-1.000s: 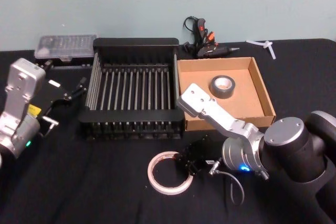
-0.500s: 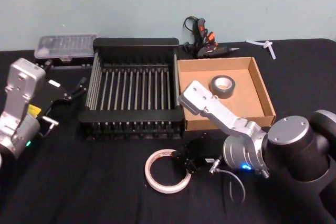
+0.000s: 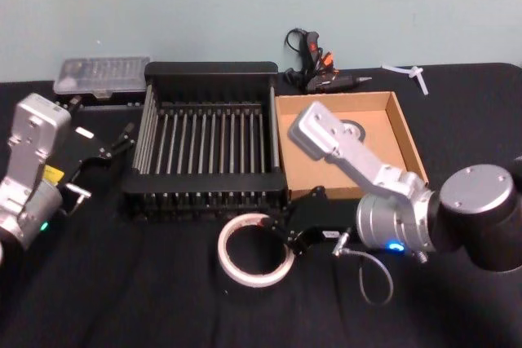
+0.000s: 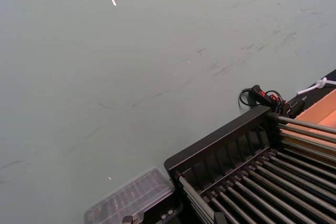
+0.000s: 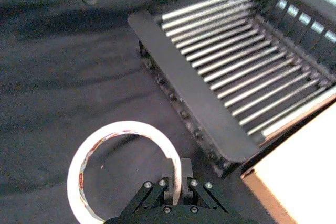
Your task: Pick up the white tape and place it into the black box , Pick up the silver tape and place it into the brown box.
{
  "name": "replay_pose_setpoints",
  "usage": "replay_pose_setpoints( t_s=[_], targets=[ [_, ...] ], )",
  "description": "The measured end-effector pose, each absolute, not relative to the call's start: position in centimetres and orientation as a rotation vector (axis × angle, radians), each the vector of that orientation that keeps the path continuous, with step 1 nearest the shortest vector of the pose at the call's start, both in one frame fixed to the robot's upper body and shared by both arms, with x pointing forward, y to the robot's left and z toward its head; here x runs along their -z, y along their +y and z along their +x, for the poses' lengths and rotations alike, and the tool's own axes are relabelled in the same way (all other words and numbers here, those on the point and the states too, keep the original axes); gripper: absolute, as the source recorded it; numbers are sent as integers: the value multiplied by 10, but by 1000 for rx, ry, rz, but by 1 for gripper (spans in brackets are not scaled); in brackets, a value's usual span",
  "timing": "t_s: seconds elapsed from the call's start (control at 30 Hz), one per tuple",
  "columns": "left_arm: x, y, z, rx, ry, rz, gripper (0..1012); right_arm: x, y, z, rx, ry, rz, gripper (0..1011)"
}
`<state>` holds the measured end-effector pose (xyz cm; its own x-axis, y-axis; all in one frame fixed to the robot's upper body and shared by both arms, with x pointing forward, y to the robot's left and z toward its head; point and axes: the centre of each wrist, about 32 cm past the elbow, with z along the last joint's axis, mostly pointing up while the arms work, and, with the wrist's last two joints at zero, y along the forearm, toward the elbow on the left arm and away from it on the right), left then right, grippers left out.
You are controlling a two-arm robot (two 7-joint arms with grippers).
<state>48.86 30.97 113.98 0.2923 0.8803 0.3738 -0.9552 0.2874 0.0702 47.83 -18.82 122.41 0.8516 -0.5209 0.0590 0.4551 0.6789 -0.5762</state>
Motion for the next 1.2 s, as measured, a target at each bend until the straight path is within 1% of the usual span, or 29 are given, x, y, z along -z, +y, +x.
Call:
replay_pose_setpoints(
  t_s=[0.1,0.13,0.2,0.3,0.63,0.87,0.93,1.2],
  targets=[
    [-1140,310,489,-1248,-285,304,1001,-1232,-191,478,544,91,-594,95],
    [-1140,310,489,-1248,-285,304,1001,-1232,-191,478,544,91,-594,95],
    [-1140,310,489,-1248,-285,304,1002,-1240,-193,477,544,68,-576,95],
    [-1140,310,489,-1248,-285,304,1001,-1244,-194,477,545,52,-564,95],
    [-1140,310,489,-1248,-285,304,1001,-1262,-200,487,604,-32,-495,95],
    [-1140,310,489,-1248,-285,305,1001,-1268,-200,498,639,-70,-468,95],
    [-1140,310,489,-1248,-285,304,1001,-1269,-199,505,653,-83,-458,95],
    [-1140,310,489,-1248,-285,304,1001,-1267,-192,521,715,-134,-443,95]
  ],
)
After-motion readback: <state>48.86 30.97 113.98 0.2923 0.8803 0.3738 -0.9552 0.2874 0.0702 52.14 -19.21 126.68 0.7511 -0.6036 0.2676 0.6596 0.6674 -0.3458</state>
